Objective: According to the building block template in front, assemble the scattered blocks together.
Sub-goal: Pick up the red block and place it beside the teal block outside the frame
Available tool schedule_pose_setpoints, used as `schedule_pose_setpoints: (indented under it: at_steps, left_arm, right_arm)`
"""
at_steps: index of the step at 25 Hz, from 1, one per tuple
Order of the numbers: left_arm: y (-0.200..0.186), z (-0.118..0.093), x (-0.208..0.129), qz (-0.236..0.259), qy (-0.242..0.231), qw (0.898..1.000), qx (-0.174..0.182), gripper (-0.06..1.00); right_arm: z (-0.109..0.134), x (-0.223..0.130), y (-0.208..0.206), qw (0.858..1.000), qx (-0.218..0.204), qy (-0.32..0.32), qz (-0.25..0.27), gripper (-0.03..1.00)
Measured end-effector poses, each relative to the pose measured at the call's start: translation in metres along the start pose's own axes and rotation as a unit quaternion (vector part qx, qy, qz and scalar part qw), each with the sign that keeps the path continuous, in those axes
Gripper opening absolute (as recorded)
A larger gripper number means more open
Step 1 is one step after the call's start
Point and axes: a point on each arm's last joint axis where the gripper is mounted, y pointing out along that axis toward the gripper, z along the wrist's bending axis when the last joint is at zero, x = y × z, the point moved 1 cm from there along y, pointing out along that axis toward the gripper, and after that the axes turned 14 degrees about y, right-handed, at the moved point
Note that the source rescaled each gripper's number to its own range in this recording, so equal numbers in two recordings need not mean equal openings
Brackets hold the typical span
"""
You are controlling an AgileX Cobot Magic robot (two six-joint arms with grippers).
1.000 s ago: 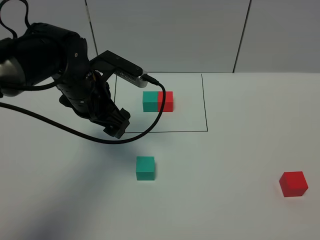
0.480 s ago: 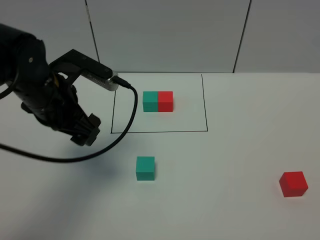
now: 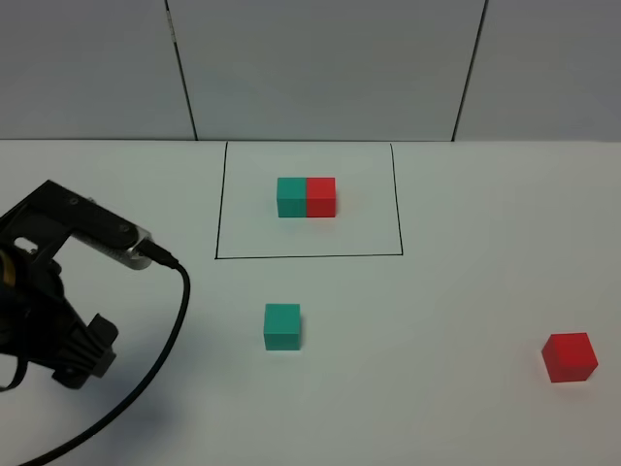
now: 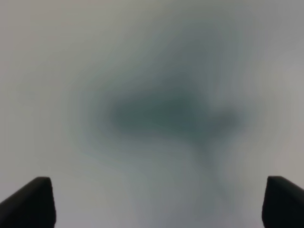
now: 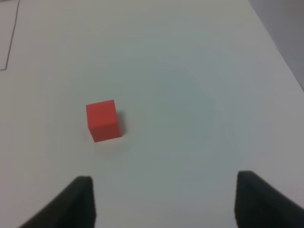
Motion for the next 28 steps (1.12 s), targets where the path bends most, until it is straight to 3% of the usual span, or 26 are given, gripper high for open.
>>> schedule_pose_setpoints:
  at_steps: [9,16,19,24,28]
  left_arm:
    - [-0.027,-0.012,-0.042,-0.017,-0.032,0.999,0.01,0.96]
    - [-0.048,-0.011,-0.082,-0.08,-0.129,0.988,0.037,0.96]
    - [-0.053,-0.02,-0.095,-0.103,-0.139,0.984,0.033,0.96]
    - [-0.057,-0.033,-0.114,-0.101,-0.146,0.984,0.015,0.96]
    - [-0.067,-0.037,-0.128,-0.121,-0.168,0.978,0.026,0.96]
  right_arm:
    - [0.0,0.0,0.0,1.0,0.0,0.0,0.0,0.58]
    - [0.0,0.0,0.0,1.0,0.0,0.0,0.0,0.58]
    - [0.0,0.0,0.0,1.0,0.0,0.0,0.0,0.58]
    - [0.0,0.0,0.0,1.0,0.0,0.0,0.0,0.58]
    - [0.0,0.0,0.0,1.0,0.0,0.0,0.0,0.58]
